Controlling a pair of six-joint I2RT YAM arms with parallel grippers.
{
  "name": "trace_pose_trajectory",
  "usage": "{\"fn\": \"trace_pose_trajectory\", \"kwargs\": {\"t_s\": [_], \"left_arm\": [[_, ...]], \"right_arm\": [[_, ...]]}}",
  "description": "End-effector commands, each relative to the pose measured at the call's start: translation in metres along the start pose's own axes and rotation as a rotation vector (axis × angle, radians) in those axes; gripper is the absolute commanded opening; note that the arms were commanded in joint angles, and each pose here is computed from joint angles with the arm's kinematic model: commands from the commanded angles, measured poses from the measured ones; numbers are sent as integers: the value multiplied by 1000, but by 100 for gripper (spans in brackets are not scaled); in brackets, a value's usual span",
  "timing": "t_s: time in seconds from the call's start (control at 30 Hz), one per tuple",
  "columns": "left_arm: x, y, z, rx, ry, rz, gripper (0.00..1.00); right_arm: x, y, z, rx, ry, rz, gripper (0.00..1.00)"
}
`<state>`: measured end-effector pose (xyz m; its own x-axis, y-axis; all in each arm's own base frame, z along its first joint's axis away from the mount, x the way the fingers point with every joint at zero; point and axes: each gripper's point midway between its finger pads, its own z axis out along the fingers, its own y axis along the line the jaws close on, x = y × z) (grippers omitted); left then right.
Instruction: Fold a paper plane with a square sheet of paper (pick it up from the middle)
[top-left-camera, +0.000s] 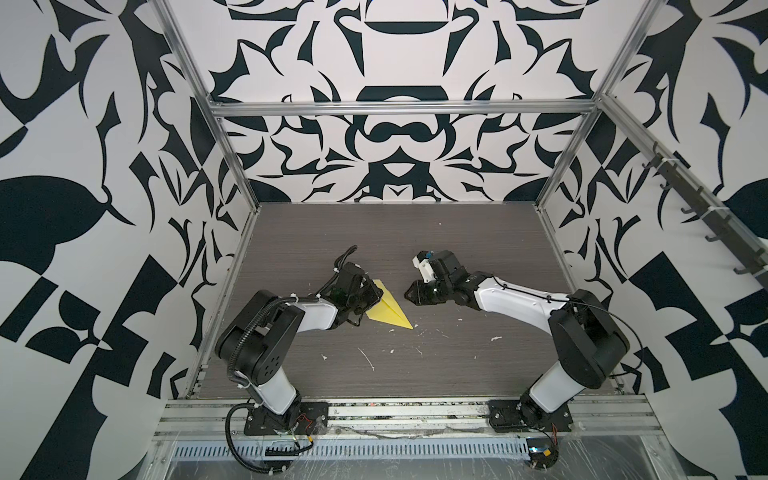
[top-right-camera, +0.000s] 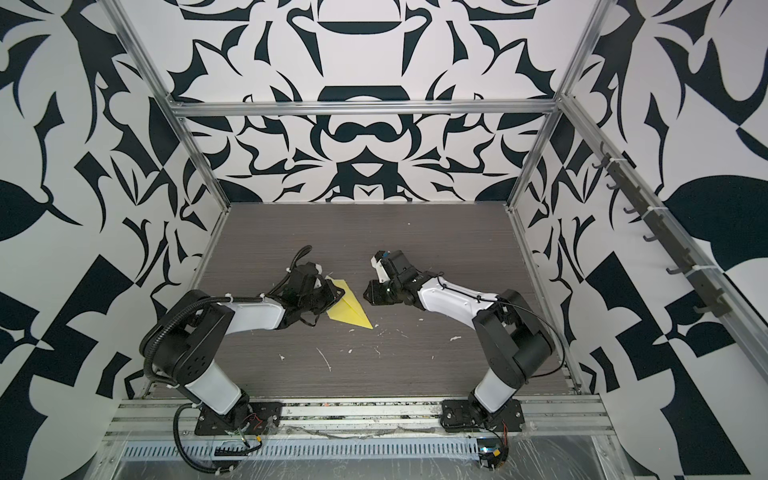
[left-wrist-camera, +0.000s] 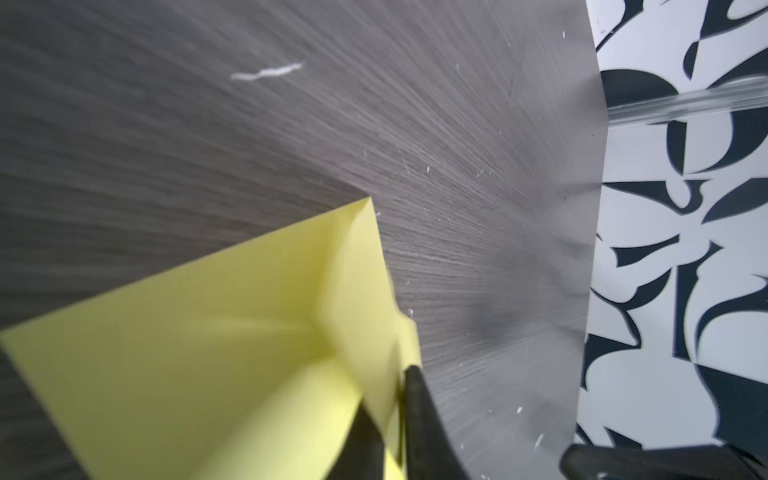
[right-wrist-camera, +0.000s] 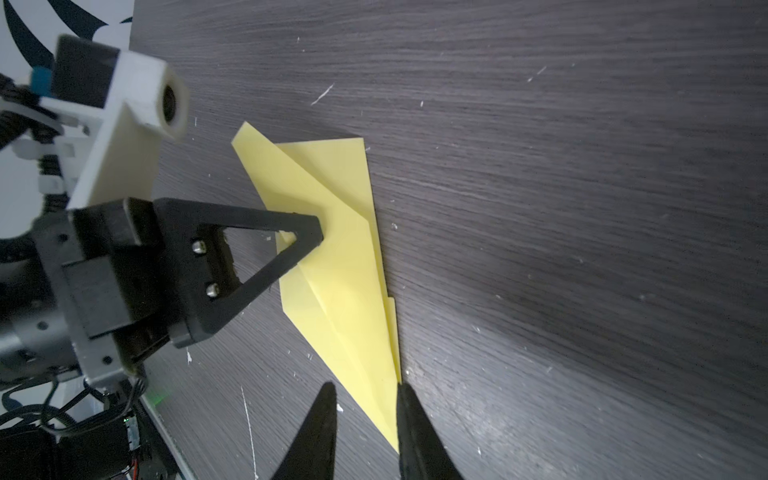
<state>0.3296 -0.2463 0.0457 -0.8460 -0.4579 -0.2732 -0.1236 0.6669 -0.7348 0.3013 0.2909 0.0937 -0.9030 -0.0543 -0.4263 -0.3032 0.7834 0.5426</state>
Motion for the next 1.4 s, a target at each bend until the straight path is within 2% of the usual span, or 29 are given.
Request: {"fn": "trace_pose_trajectory", "kwargs": {"t_s": [0.0, 0.1, 0.13, 0.27, 0.43, 0.53, 0.63, 0.83, 0.93, 1.03, 1.2, 1.37], "left_arm": [[-10, -10, -9, 1, -35, 47, 7], [-18, -16, -28, -85, -34, 115, 7], [-19, -12, -36, -150, -12, 142, 7], [-35, 1, -77, -456, 17, 268, 6], [-56, 26, -120, -870, 33, 409, 6], [-67, 31, -133, -1075, 43, 486, 6], [-73, 30, -129, -1190, 43, 551, 6], [-66, 18, -92, -1329, 61, 715, 8], [-51, 12, -62, -1342, 107, 790, 9], [-35, 6, -30, -1275, 144, 812, 10], [-8, -8, 11, -1030, 209, 737, 20], [15, -60, 24, -691, 258, 644, 38]], "right_arm": [[-17, -1, -21, 31, -90, 1, 32], [-25, -12, -33, 79, -152, 16, 36], [-27, -16, -37, 97, -172, 19, 38], [-36, -27, -52, 138, -237, 33, 42], [-38, -39, -60, 174, -255, 63, 43], [-36, -43, -61, 179, -252, 83, 42], [-33, -47, -60, 181, -244, 99, 40], [-30, -50, -60, 183, -235, 114, 38], [-28, -53, -63, 186, -241, 124, 37], [-26, -56, -64, 195, -243, 133, 36], [-22, -64, -73, 225, -273, 168, 34], [-19, -72, -89, 246, -349, 206, 35]]}}
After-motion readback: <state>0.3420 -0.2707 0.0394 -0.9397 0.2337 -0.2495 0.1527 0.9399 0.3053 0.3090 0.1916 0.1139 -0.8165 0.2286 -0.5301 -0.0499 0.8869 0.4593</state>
